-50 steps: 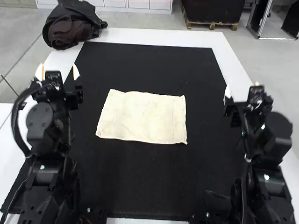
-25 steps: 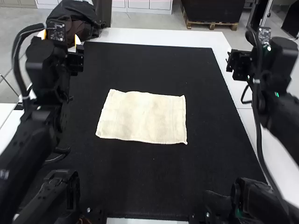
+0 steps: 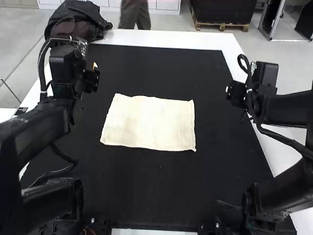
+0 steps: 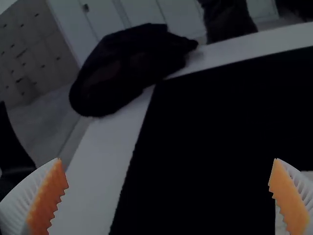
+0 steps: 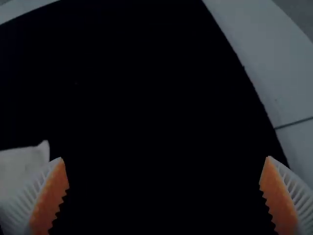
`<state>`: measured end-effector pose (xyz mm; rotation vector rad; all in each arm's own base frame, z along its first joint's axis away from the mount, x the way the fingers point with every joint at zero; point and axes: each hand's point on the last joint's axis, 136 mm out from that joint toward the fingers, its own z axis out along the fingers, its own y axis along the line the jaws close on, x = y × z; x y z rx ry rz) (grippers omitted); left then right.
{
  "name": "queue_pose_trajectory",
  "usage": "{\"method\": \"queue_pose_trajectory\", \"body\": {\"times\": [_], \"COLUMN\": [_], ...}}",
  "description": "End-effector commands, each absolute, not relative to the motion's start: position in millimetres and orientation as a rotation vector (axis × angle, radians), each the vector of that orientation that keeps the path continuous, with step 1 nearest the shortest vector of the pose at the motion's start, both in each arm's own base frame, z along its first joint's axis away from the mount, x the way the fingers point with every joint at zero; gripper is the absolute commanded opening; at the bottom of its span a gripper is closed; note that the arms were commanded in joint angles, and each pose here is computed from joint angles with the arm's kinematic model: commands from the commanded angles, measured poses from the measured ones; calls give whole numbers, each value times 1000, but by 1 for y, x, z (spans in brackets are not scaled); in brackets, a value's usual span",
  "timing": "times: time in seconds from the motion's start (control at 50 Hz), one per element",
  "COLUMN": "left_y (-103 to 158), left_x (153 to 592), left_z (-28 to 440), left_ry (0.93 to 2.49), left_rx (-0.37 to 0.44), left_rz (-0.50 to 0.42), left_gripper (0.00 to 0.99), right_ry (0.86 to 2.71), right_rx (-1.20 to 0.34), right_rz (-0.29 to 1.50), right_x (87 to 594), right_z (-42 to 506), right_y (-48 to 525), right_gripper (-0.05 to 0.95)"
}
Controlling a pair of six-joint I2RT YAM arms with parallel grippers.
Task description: Fold the towel.
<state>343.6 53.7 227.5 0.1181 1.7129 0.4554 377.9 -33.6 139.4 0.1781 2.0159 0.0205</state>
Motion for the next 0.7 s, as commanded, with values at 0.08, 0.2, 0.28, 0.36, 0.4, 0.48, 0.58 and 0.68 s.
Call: {"method": "queue_pose_trajectory", "body": {"times": [0.08, 0.2, 0.28, 0.36, 0.4, 0.48, 0.58, 0.68], "left_y": [50, 39, 37, 36, 29, 16, 7, 8], "left_x": [354, 358, 362, 366, 368, 372, 377, 387], "left_z": [187, 151, 140, 127, 119, 100, 79, 69], "left_ry": [1845, 1936, 1965, 2010, 2044, 2106, 2176, 2203], "left_rx": [115, 123, 55, 1, 7, 17, 26, 22], "left_rz": [356, 257, 172, 120, 74, -29, -100, -102], "left_gripper": [954, 956, 954, 938, 939, 962, 962, 962], "right_ry": [2001, 2037, 2064, 2096, 2109, 2122, 2132, 2144], "right_rx": [120, 58, 20, -19, -29, -35, -40, -65], "right_rz": [11, 74, 111, 152, 162, 147, 170, 193], "right_x": [379, 377, 377, 378, 378, 380, 384, 390], "right_z": [144, 133, 124, 116, 113, 109, 106, 101], "right_y": [-25, -4, 10, 25, 31, 38, 46, 55], "right_gripper": [903, 900, 898, 903, 910, 910, 910, 908]}}
